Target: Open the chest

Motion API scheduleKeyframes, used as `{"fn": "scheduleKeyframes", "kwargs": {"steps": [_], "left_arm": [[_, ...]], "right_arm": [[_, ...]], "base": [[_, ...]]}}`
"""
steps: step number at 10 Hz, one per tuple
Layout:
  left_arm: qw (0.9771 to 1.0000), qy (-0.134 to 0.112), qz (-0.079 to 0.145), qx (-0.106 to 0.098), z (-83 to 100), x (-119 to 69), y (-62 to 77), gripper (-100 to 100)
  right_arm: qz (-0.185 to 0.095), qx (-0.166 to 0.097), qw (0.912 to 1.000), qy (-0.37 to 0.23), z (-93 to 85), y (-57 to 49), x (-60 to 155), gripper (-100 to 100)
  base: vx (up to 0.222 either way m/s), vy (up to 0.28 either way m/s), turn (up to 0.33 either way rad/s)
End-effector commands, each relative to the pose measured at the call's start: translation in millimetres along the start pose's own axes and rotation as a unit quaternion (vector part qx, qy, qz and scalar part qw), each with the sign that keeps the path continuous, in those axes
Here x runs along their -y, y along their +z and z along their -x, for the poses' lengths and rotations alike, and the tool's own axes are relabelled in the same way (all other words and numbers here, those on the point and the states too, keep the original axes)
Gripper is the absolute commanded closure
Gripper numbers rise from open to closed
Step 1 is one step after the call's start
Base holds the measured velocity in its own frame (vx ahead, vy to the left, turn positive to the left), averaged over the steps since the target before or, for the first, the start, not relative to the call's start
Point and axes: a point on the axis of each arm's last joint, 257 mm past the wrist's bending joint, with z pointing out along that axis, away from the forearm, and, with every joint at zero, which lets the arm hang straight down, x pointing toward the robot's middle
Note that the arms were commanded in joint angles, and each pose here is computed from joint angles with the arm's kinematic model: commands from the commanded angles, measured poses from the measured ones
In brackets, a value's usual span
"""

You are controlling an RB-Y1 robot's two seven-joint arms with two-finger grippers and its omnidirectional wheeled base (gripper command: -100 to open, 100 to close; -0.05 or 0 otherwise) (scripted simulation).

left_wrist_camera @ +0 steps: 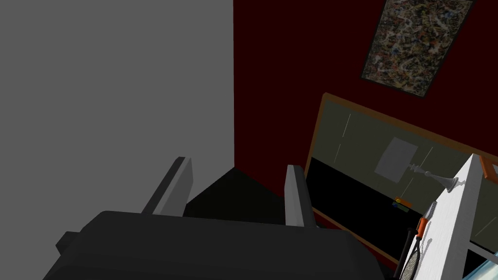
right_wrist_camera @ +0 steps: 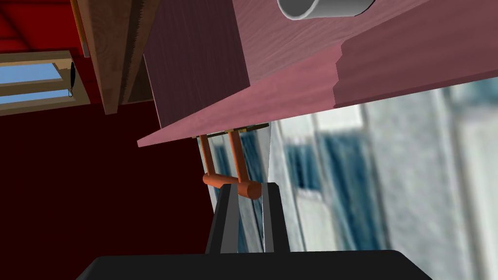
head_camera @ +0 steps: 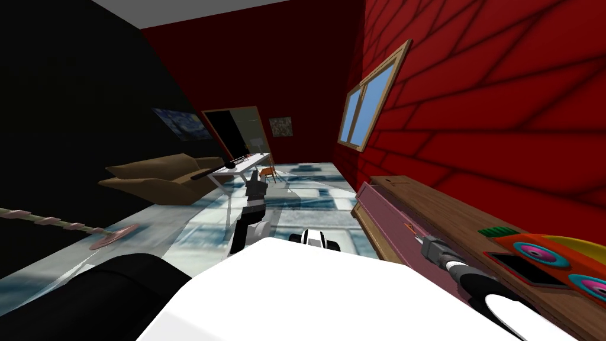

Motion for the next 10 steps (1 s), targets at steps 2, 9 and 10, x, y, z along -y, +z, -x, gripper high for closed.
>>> {"fn": "scheduleKeyframes", "kwargs": {"steps": [2, 9, 10], "left_arm": [[1.0, 0.0, 0.0, 0.0, -0.1, 0.0, 0.0, 0], [1.0, 0.0, 0.0, 0.0, 0.1, 0.0, 0.0, 0], [1.0, 0.0, 0.0, 0.0, 0.1, 0.0, 0.0, 0]], "right_arm": [[0.003, -0.021, 0.9997, 0.015, -17.1, -17.8, -15.2, 100], [0.001, -0.039, 0.999, 0.022, -46.1, -38.1, 1.1, -100], [0.001, -0.039, 0.999, 0.022, -46.1, -38.1, 1.1, -100]], "base": [[-0.029, 0.099, 0.163], [-0.01, 0.073, 0.057], [0.003, 0.018, -0.005]]}}
